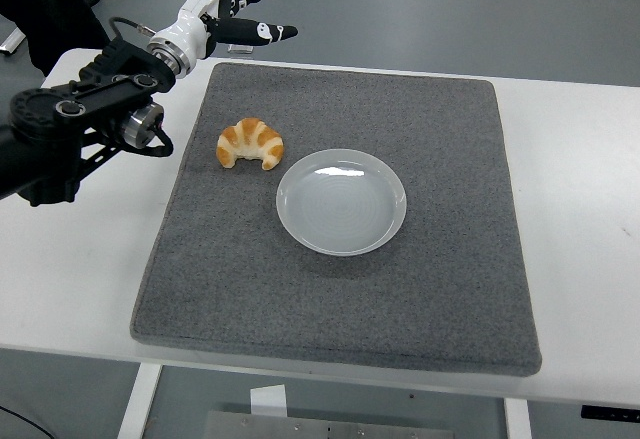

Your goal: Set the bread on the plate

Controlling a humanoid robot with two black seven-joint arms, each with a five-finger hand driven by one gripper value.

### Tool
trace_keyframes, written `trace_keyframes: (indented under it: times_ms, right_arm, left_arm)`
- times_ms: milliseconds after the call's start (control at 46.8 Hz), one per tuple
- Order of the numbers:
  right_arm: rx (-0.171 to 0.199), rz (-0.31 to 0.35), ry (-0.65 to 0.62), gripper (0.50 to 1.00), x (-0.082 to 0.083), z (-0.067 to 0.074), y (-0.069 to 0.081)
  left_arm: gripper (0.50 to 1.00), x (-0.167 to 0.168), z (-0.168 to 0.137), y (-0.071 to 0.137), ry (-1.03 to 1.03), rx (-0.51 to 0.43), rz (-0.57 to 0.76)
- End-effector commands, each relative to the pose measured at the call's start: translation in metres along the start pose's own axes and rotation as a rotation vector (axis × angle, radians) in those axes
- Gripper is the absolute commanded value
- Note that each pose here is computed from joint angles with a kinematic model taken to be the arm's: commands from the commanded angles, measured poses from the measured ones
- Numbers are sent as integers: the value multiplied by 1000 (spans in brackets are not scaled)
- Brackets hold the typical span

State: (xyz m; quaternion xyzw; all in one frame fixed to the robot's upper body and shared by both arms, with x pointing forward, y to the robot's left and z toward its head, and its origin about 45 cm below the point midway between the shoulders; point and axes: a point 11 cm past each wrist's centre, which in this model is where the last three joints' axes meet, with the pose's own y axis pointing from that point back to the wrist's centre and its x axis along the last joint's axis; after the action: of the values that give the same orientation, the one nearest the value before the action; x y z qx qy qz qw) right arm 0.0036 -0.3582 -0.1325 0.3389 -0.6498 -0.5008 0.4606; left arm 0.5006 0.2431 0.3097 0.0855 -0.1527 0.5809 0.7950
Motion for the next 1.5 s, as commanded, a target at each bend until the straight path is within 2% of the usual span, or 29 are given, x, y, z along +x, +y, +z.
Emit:
trace_keyframes:
  times_ms: [0,214,385,641,1004,1474]
  right_arm:
    - [0,-1,0,952,0,0,0]
    - [-1,-1,0,952,0,0,0]
    - [1,0,0,952,0,0,0]
    - [1,0,0,952,0,0,0]
    - [-1,-1,0,952,0,0,0]
    - [-1,0,0,952,0,0,0]
  left_arm:
    - [994,7,1,3,-106,26,-42]
    - [990,18,3,6,-375,89,-156]
    - [988,21,-3,13,-590,103,-253]
    - [981,33,3,18,-756,141,-354]
    - [986,9,-9,38,-819,197,-531]
    - [988,12,-26,40,-692,293,-444]
